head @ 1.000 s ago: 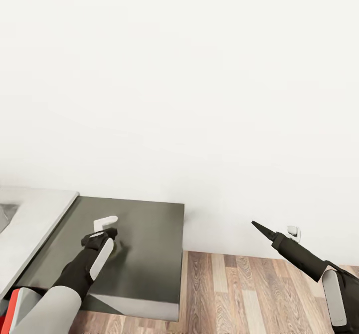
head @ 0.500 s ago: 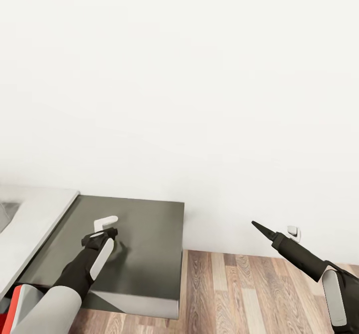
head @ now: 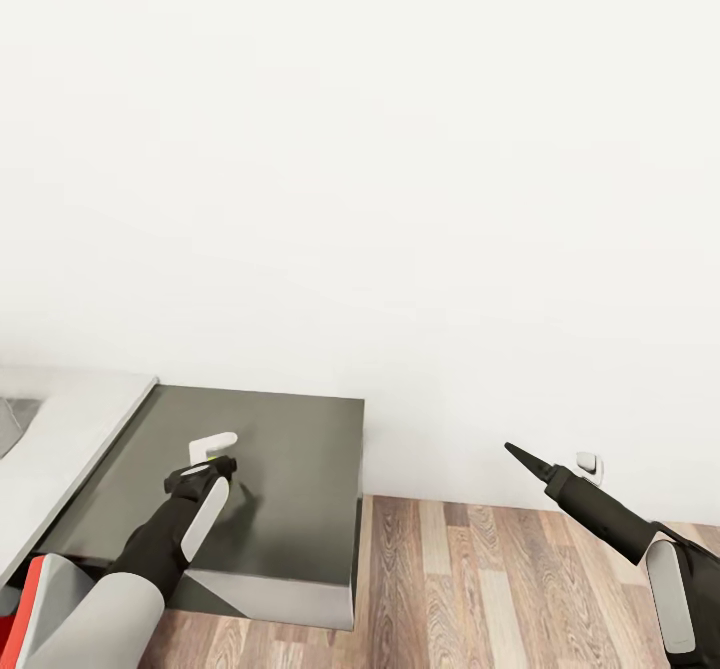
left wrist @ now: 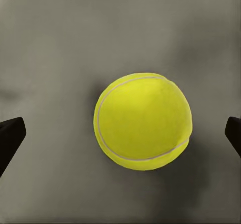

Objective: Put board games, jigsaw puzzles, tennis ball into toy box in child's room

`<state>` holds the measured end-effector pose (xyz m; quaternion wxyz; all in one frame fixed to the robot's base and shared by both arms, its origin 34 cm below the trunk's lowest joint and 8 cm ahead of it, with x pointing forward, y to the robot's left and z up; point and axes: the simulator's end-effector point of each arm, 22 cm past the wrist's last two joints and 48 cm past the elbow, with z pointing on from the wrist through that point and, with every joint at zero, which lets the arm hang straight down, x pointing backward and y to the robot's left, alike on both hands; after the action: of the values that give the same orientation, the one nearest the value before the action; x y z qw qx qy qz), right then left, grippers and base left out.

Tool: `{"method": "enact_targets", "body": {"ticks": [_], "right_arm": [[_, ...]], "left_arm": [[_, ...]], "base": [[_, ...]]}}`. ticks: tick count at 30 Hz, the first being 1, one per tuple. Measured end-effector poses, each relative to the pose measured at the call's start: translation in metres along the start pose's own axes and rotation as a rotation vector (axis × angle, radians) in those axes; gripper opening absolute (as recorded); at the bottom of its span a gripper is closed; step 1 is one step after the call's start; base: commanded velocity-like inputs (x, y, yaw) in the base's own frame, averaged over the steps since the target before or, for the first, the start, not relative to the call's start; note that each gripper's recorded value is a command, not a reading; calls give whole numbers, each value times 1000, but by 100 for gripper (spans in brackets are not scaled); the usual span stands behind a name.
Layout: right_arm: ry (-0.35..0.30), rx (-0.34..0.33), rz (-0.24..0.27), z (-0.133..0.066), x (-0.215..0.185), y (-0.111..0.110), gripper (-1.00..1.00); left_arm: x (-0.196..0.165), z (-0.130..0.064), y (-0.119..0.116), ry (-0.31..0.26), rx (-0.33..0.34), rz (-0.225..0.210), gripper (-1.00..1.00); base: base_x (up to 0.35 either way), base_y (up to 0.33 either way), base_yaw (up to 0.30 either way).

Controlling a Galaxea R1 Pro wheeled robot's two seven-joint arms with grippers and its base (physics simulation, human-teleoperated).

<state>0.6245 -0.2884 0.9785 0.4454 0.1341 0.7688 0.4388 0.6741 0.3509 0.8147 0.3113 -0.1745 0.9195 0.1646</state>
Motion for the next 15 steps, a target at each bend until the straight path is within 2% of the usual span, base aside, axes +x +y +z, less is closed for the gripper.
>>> {"method": "enact_targets", "body": {"ticks": [3, 10, 15], "right_arm": [[0, 0, 0, 0, 0, 0, 100], [0, 0, -1, 0, 0, 0, 100], [0, -1, -2, 0, 0, 1, 100]], "left_arm": [[0, 0, 0, 0, 0, 0, 100], [0, 0, 0, 0, 0, 0, 100], [0, 0, 1, 0, -1, 0, 100]], "base": [[-3, -9, 0], [-1, -167, 0], [0, -59, 0]]}}
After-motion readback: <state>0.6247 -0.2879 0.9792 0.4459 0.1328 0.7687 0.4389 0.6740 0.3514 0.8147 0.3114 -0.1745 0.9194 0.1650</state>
